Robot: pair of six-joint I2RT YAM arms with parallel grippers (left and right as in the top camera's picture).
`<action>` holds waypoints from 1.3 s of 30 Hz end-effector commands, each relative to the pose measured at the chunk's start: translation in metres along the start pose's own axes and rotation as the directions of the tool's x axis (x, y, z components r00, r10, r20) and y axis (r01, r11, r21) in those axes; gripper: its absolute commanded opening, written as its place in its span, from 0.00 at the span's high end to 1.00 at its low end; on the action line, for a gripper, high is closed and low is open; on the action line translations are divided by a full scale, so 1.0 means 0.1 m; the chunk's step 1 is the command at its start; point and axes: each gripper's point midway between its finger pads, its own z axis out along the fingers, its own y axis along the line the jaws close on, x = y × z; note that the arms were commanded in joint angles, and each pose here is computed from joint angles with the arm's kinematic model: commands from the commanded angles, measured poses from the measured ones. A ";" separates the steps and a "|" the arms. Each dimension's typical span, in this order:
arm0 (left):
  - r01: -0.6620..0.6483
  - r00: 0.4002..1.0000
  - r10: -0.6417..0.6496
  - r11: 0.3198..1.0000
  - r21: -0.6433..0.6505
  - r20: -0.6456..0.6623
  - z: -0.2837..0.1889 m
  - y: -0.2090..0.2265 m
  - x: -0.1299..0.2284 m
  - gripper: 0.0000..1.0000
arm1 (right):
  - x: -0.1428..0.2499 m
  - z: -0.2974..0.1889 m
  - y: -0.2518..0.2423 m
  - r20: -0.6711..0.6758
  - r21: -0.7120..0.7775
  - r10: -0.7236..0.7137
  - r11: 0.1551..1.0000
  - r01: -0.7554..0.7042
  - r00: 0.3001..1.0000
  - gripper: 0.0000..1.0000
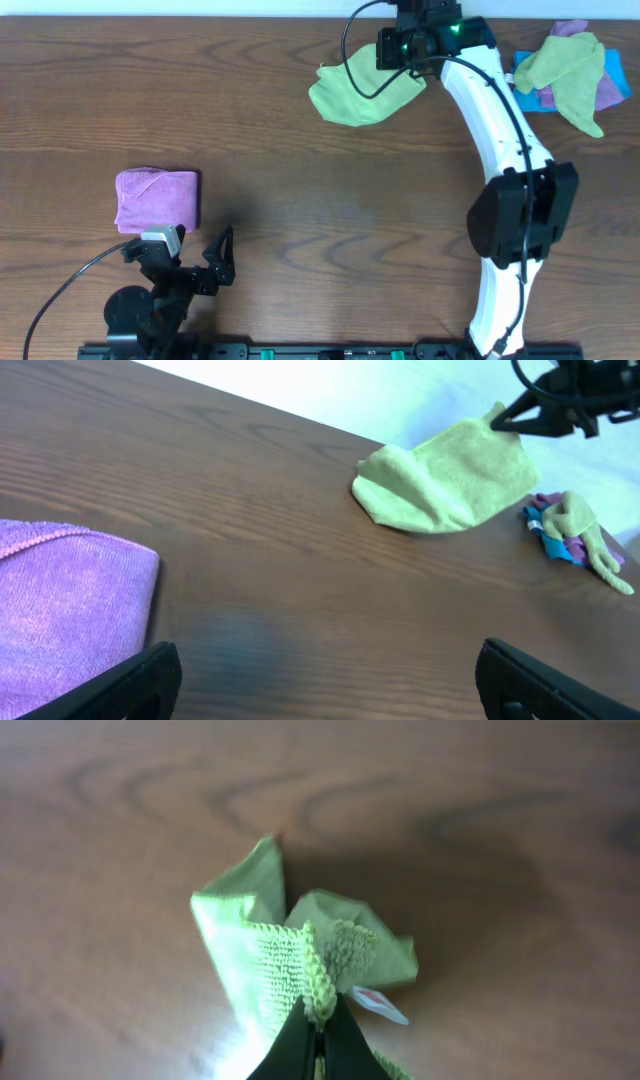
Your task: Fold the cloth
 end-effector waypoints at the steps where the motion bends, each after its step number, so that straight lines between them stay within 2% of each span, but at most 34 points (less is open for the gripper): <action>1: 0.024 1.000 -0.024 1.000 -0.012 -0.004 0.02 0.03 0.02 0.05 | 0.00 -0.30 0.35 0.007 -0.092 -0.111 0.990 0.111 0.994 0.99; 7: 0.025 1.000 -0.024 0.998 -0.053 0.012 0.02 0.10 -0.01 0.05 | 0.52 -0.32 0.70 -0.154 -0.149 -0.261 0.960 0.239 0.953 0.99; 13: 0.025 1.000 -0.024 0.998 -0.053 0.012 0.02 0.10 -0.01 0.05 | 0.85 -0.33 0.97 -0.232 -0.214 -0.363 0.924 0.317 0.902 0.99; 20: 0.025 1.000 -0.023 0.997 -0.070 0.020 0.01 0.13 -0.02 0.05 | 1.35 -0.29 1.32 -0.318 -0.372 -0.451 0.868 0.328 0.834 0.99; 27: 0.025 1.000 -0.024 0.997 -0.070 0.018 0.01 0.13 -0.02 0.05 | 2.08 -0.17 1.65 -0.418 -0.467 -0.551 0.812 0.349 0.723 0.99; 32: 0.025 1.000 -0.024 0.997 -0.070 0.018 0.01 0.13 -0.02 0.05 | 2.20 -0.13 1.67 -0.432 -0.440 -0.580 0.804 0.400 0.690 0.99; 38: 0.026 1.000 -0.025 0.997 -0.067 0.014 0.01 0.12 -0.01 0.05 | 2.08 -0.09 1.39 -0.469 -0.354 -0.520 0.851 0.387 0.714 0.99; 39: 0.034 0.999 -0.033 0.997 -0.064 0.013 0.01 0.12 0.00 0.05 | 2.08 -0.10 1.34 -0.479 -0.348 -0.509 0.858 0.377 0.716 0.96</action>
